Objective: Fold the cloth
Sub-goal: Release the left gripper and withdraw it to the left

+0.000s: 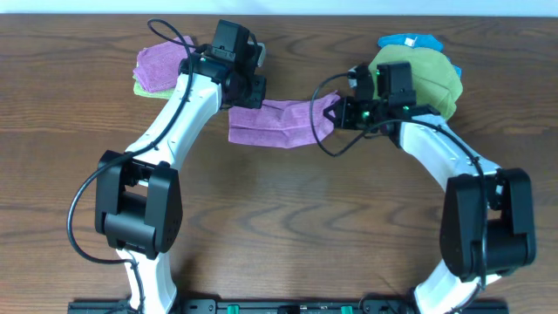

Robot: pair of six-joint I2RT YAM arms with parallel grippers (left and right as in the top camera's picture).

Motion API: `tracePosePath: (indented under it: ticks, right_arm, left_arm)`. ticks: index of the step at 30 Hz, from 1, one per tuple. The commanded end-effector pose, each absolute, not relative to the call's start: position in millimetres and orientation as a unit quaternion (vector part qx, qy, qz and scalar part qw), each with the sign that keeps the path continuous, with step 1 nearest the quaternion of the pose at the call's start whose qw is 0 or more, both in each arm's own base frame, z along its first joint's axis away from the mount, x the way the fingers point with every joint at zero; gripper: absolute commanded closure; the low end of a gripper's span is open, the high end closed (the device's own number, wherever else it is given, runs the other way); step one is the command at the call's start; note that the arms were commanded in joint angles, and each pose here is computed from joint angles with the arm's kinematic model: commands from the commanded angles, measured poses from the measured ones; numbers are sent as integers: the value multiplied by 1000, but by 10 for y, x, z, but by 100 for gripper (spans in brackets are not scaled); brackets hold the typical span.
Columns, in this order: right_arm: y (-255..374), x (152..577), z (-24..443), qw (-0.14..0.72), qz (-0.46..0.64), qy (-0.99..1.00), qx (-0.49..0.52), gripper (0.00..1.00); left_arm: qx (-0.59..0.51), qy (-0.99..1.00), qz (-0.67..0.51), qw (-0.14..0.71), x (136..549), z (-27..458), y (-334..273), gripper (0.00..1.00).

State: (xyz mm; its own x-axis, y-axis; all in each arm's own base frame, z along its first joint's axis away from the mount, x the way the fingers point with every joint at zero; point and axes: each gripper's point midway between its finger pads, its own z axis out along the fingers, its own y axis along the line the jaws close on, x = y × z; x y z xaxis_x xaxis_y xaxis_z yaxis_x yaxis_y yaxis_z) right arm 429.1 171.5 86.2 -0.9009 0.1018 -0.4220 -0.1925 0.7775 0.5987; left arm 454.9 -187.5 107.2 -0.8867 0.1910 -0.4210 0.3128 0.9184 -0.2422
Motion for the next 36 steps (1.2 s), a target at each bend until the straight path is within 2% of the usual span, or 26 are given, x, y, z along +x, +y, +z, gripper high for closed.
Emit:
tracePosePath:
  ticks: [1, 8, 15, 21, 29, 36]
  right_arm:
    - [1805, 4379, 1073, 252, 304, 916, -68, 98]
    - [1972, 4356, 1161, 254, 297, 916, -94, 98]
    - [2149, 4279, 1139, 252, 288, 917, -112, 99]
    - [2230, 4262, 1131, 256, 278, 918, -121, 98]
    - [2501, 4233, 1183, 278, 278, 907, -154, 98]
    - [2744, 4134, 1123, 274, 282, 902, -180, 98]
  left_arm:
    - [133, 958, -167, 189, 4497, 1074, -1919, 94]
    - [126, 953, -155, 227, 4560, 1355, -1804, 94]
    - [83, 943, -139, 291, 4514, 2057, -1275, 94]
    - [47, 932, -133, 334, 4121, 2381, -788, 94]
    - [33, 924, -150, 350, 3409, 2204, -620, 94]
    - [23, 919, -153, 361, 3065, 2195, -568, 94]
